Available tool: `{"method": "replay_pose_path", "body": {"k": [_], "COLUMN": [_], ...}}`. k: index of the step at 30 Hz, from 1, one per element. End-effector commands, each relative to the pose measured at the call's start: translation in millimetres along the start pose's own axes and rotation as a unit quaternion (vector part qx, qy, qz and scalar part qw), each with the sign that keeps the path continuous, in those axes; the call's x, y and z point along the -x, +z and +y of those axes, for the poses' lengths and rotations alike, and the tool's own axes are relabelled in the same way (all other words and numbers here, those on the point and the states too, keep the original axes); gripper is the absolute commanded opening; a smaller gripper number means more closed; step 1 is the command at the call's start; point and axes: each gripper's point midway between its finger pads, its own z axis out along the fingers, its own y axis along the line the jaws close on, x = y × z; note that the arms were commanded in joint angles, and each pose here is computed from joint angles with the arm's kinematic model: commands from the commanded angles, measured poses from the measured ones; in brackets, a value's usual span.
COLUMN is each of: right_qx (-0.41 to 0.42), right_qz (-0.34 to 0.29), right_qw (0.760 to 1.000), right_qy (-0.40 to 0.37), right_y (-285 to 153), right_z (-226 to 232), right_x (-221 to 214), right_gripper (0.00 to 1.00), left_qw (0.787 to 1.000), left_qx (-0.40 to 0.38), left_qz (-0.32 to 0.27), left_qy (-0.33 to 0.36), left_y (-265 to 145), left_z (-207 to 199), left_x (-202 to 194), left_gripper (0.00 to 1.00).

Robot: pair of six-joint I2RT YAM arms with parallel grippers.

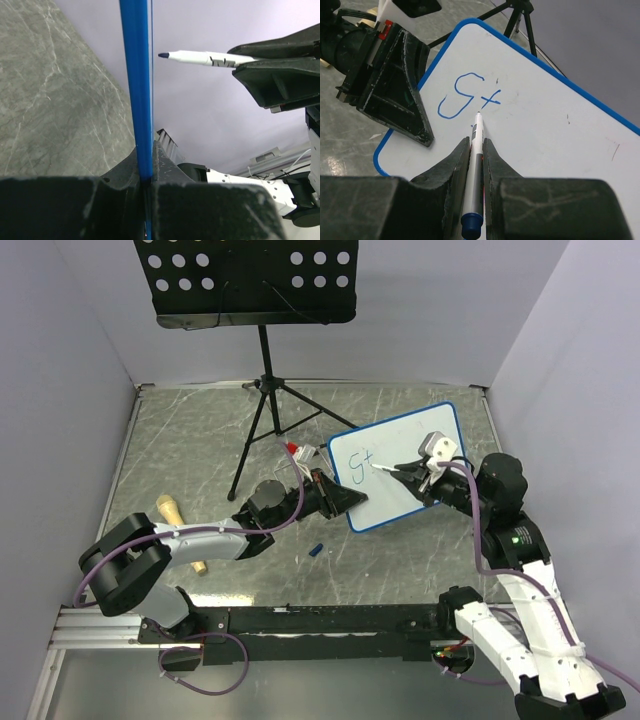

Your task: Write a sentence on the whiteboard

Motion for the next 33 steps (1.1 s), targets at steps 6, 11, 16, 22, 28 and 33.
{"method": "replay_pose_path", "body": {"k": [6, 11, 16, 22, 28, 33], "right_qx": [-0.014, -0.013, -0.001, 0.009, 0.010, 0.010], "right_qz": [-0.029, -0.024, -0.015, -0.003, 0.004, 0.016], "right_qw": [0.999, 1.000, 1.000, 1.000, 1.000, 1.000], "right_qy": [-0.013, -0.011, -0.009, -0.005, -0.005, 0.001], "right_y": [4.2, 4.7, 4.3, 1.7, -2.0, -3.6], "right_z": [-12.0, -11.4, -6.2, -0.1, 3.1, 5.3], "right_x": [19.2, 15.6, 9.7, 3.3, -0.4, -7.9], "right_gripper": [0.00, 0.00, 0.00, 0.00, 0.00, 0.00], "left_qw": [0.992, 0.991, 0.991, 0.992, 0.991, 0.991], "left_qx": [-0.112, -0.115, -0.112, -0.105, -0.099, -0.095], "left_qz": [-0.060, -0.059, -0.062, -0.072, -0.081, -0.087], "left_qy": [0.021, 0.022, 0.024, 0.026, 0.029, 0.029], "left_y": [-2.7, -2.6, -3.0, -3.9, -6.1, -9.3], "left_z": [-62.4, -64.1, -63.6, -62.2, -62.3, -61.6], "left_x": [38.6, 39.0, 40.2, 43.9, 48.2, 50.3], "left_gripper": [0.01, 0.01, 0.01, 0.01, 0.01, 0.01]}}
